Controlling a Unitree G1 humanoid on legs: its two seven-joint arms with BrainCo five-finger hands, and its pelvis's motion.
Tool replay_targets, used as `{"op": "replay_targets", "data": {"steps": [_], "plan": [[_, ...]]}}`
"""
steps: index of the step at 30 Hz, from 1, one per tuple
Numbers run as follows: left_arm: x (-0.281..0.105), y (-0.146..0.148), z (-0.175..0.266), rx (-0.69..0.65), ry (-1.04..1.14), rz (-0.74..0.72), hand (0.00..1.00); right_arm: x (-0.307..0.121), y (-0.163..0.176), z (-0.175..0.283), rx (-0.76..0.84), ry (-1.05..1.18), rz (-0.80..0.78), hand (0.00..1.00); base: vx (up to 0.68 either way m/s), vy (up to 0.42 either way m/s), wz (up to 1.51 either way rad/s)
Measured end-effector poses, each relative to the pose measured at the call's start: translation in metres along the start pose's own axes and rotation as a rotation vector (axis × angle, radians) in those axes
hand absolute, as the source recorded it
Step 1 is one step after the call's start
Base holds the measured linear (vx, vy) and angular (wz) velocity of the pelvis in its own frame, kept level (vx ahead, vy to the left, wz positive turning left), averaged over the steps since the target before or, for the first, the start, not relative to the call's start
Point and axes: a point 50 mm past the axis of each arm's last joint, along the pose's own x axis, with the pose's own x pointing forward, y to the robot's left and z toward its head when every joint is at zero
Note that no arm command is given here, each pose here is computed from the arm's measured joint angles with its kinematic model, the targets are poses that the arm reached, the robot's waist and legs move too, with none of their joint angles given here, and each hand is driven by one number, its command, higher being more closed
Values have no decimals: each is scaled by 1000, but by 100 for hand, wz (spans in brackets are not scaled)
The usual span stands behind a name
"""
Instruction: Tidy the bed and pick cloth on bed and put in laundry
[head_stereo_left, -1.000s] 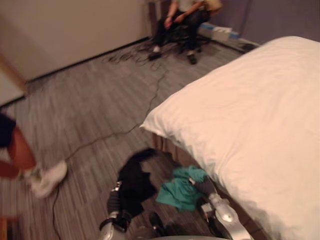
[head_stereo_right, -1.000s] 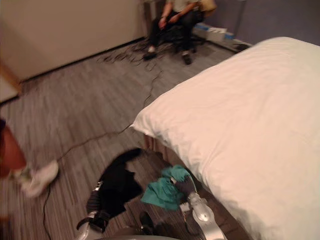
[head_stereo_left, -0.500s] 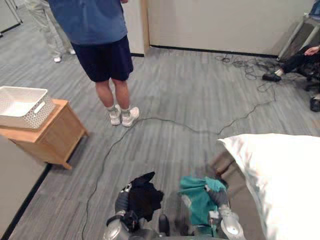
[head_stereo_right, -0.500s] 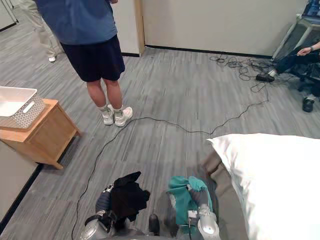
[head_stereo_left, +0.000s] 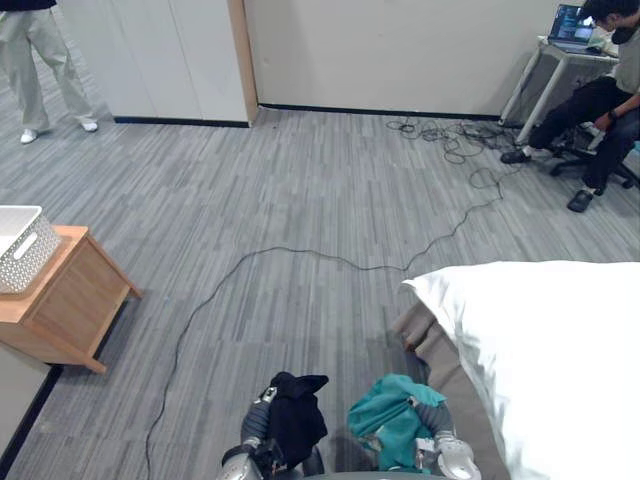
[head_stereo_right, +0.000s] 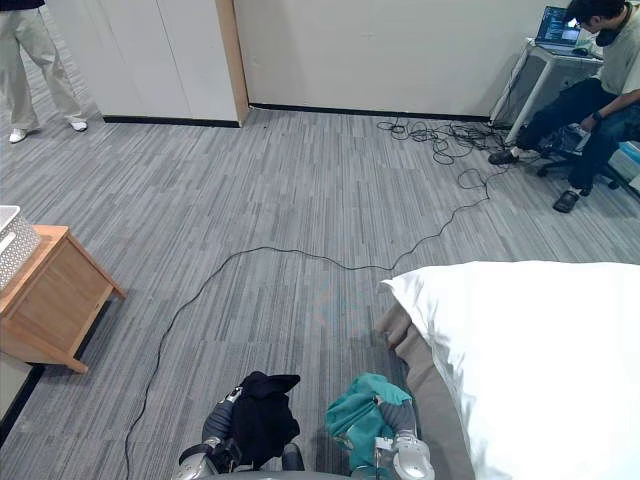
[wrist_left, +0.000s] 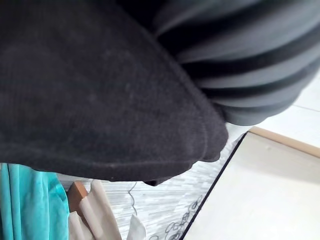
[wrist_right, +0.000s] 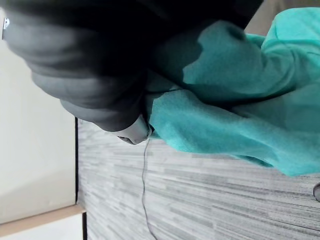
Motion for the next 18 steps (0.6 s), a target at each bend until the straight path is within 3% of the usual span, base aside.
{"op": "replay_targets", "data": {"steps": [8, 18], "plan": [[-1, 38, -7, 120, 81, 132, 100, -1, -26, -20, 28, 80, 42, 100, 30, -27, 3], [8, 27, 10, 134, -5, 106, 100, 8, -43, 1, 7, 8, 62, 100, 39, -58, 26]]}}
